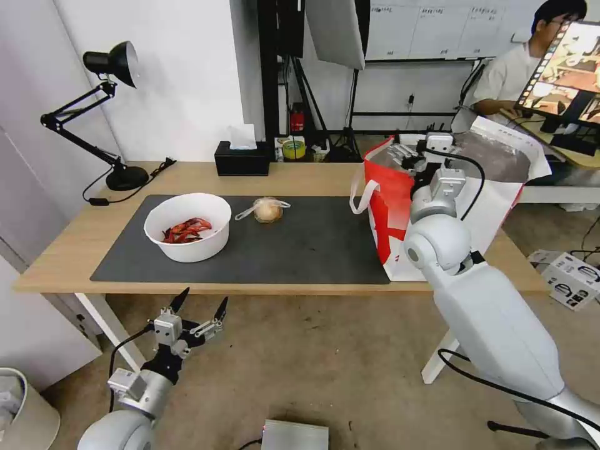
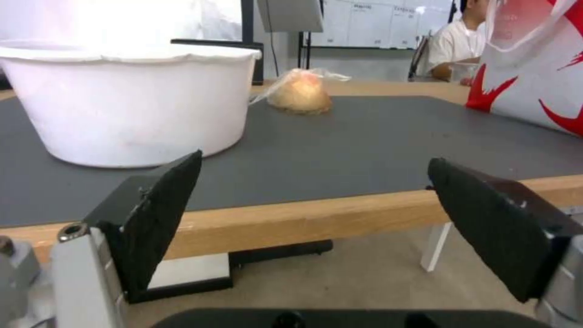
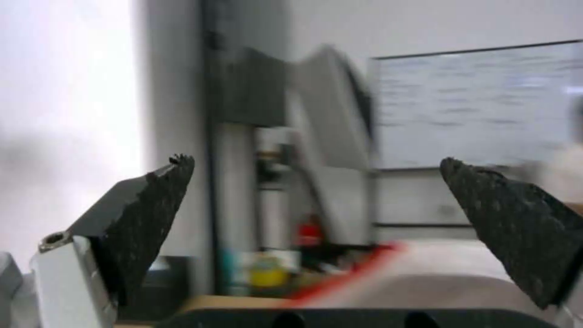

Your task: Pick up the trash from the table and place it into the takeout bag.

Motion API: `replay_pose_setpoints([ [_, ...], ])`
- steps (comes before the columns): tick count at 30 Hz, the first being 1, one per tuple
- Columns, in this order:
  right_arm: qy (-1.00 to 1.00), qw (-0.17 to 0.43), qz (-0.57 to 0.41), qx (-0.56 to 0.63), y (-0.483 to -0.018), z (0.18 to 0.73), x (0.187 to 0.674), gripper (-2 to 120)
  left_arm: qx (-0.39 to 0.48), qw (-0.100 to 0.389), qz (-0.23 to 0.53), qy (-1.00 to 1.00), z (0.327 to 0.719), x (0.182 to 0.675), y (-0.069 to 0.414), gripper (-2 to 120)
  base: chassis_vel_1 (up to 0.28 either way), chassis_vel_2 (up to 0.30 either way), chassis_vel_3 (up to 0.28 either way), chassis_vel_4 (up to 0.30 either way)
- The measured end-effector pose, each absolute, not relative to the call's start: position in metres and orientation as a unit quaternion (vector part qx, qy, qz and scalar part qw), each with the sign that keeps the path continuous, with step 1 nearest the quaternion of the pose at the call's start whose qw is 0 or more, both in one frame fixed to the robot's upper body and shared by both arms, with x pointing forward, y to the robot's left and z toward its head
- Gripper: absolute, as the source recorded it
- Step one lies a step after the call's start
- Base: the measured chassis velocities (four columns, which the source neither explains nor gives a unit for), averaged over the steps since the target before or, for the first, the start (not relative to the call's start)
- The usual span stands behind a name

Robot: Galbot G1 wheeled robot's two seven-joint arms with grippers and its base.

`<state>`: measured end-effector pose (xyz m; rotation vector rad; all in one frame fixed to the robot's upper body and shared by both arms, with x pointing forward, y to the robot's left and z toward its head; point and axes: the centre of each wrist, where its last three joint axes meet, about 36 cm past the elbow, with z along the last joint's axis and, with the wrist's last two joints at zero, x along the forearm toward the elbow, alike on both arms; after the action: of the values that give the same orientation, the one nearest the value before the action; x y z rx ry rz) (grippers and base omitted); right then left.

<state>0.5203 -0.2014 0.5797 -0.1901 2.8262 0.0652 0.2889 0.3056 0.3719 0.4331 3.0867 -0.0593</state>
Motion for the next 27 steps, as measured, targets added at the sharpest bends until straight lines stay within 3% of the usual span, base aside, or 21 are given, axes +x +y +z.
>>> replay_pose_setpoints([
  [8, 0.971, 0.127, 0.037, -0.200, -0.200, 0.573, 0.490, 100, 0.136, 0.014, -0.018, 0.990, 0.373, 0.290, 0.309, 100, 0.000, 0.000, 0.000, 0.000],
  [11, 0.966, 0.076, 0.028, -0.247, -0.211, 0.555, 0.464, 100, 0.134, 0.013, -0.019, 0.991, 0.372, 0.290, 0.309, 100, 0.000, 0.000, 0.000, 0.000],
  [18, 0.961, 0.003, 0.009, -0.278, -0.228, 0.521, 0.418, 100, 0.137, 0.015, -0.023, 0.990, 0.369, 0.293, 0.305, 100, 0.000, 0.000, 0.000, 0.000],
  [27, 0.962, -0.005, 0.024, -0.273, -0.224, 0.480, 0.371, 100, 0.129, 0.017, -0.024, 0.991, 0.366, 0.288, 0.307, 100, 0.000, 0.000, 0.000, 0.000],
])
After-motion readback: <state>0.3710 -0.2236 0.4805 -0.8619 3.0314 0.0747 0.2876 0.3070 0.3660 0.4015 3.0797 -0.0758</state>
